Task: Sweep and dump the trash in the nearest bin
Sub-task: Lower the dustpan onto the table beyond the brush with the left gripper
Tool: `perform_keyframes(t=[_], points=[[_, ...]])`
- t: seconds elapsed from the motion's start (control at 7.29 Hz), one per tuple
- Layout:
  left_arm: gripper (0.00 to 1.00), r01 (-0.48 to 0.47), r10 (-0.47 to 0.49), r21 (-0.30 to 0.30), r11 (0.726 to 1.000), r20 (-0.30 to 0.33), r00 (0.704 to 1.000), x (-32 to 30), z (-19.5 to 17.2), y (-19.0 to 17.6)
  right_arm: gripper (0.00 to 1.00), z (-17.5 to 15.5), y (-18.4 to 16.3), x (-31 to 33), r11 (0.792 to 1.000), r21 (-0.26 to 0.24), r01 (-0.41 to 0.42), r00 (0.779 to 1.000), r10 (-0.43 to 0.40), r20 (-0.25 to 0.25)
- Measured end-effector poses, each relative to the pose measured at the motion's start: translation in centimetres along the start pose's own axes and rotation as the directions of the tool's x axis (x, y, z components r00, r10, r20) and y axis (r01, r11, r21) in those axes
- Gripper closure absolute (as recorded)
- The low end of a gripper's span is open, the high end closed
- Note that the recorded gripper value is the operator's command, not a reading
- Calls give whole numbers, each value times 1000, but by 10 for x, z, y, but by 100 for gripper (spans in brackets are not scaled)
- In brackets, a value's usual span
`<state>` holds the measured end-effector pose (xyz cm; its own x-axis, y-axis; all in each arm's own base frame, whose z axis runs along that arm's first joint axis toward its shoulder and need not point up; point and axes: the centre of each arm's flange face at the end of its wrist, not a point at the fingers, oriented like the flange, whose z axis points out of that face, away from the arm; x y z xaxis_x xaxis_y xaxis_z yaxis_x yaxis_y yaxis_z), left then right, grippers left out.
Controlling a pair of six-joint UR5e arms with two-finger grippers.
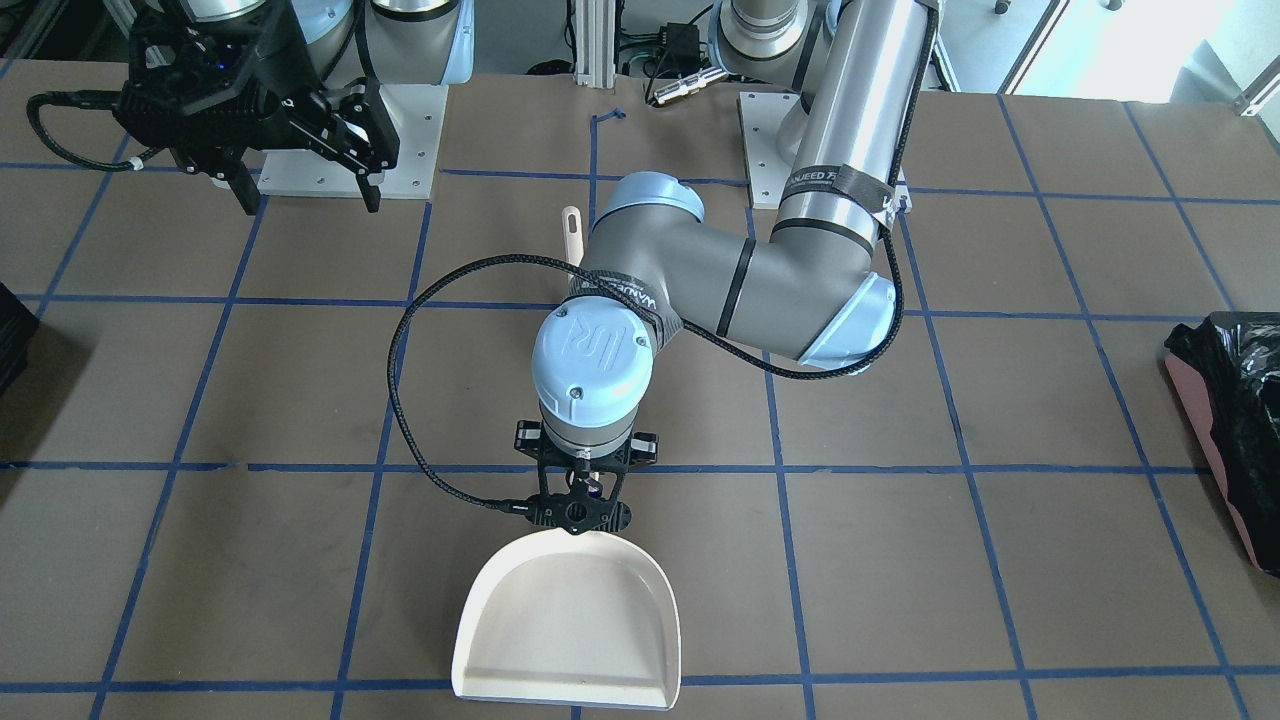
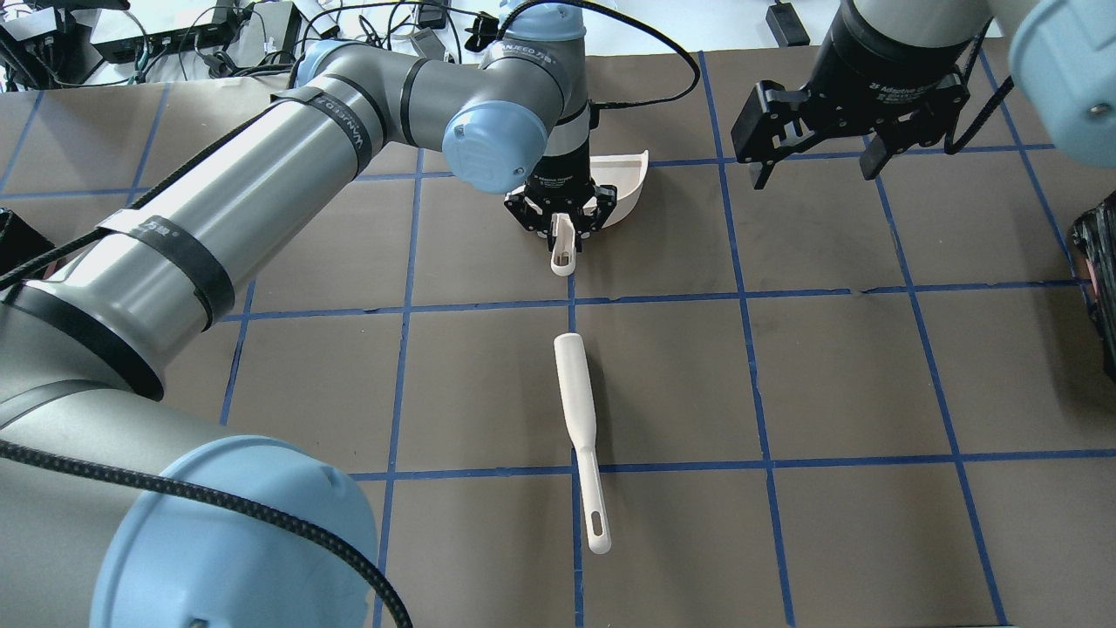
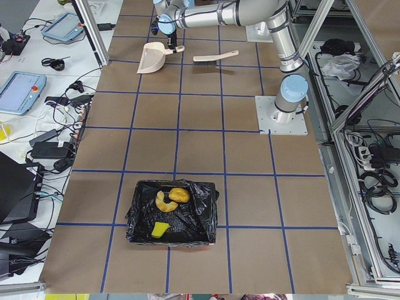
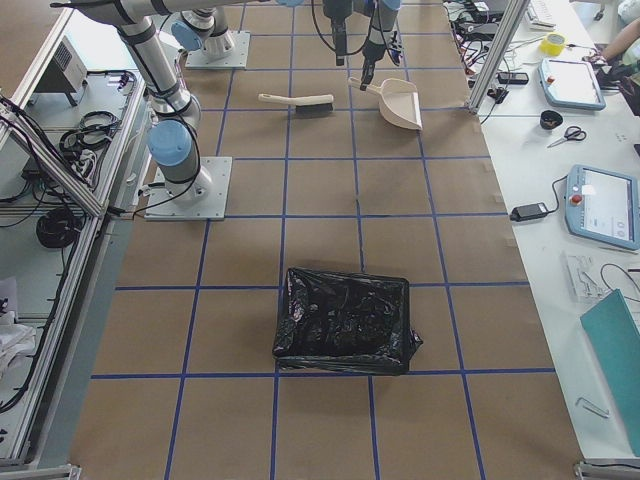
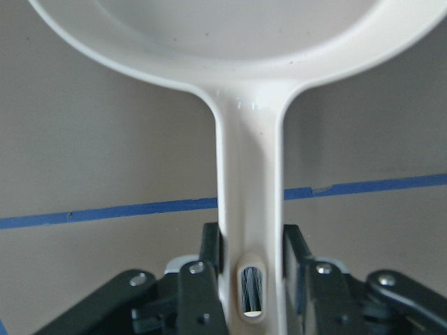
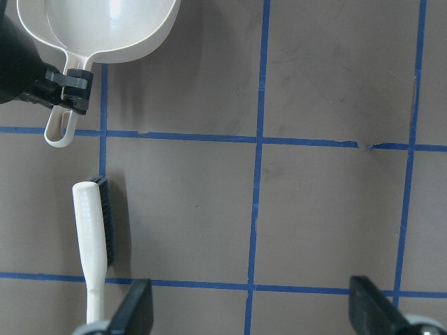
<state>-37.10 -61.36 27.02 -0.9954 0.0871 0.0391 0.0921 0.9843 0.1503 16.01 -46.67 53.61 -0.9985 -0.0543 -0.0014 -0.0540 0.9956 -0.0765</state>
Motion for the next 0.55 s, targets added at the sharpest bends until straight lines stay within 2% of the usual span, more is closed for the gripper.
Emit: perform_keyframes(t=[0.14, 0.27, 0.41, 0.55], points=[[100, -2, 2, 1, 1000, -1, 1000, 2, 1, 0, 0, 0, 0, 1, 1000, -1, 9, 1000, -9, -3], [87, -6, 6, 3, 1000, -1, 1000, 4, 1, 1, 0, 0, 0, 1, 1000, -2, 23, 1000, -23, -5], [68, -11, 11, 4, 1000, 0, 1000, 5, 1, 2, 0, 0, 0, 1, 1000, -2, 29, 1000, -29, -5], [67, -19, 19, 7, 1000, 1, 1000, 6, 0, 2, 0, 1, 0, 1, 999, -3, 32, 999, -32, -5]])
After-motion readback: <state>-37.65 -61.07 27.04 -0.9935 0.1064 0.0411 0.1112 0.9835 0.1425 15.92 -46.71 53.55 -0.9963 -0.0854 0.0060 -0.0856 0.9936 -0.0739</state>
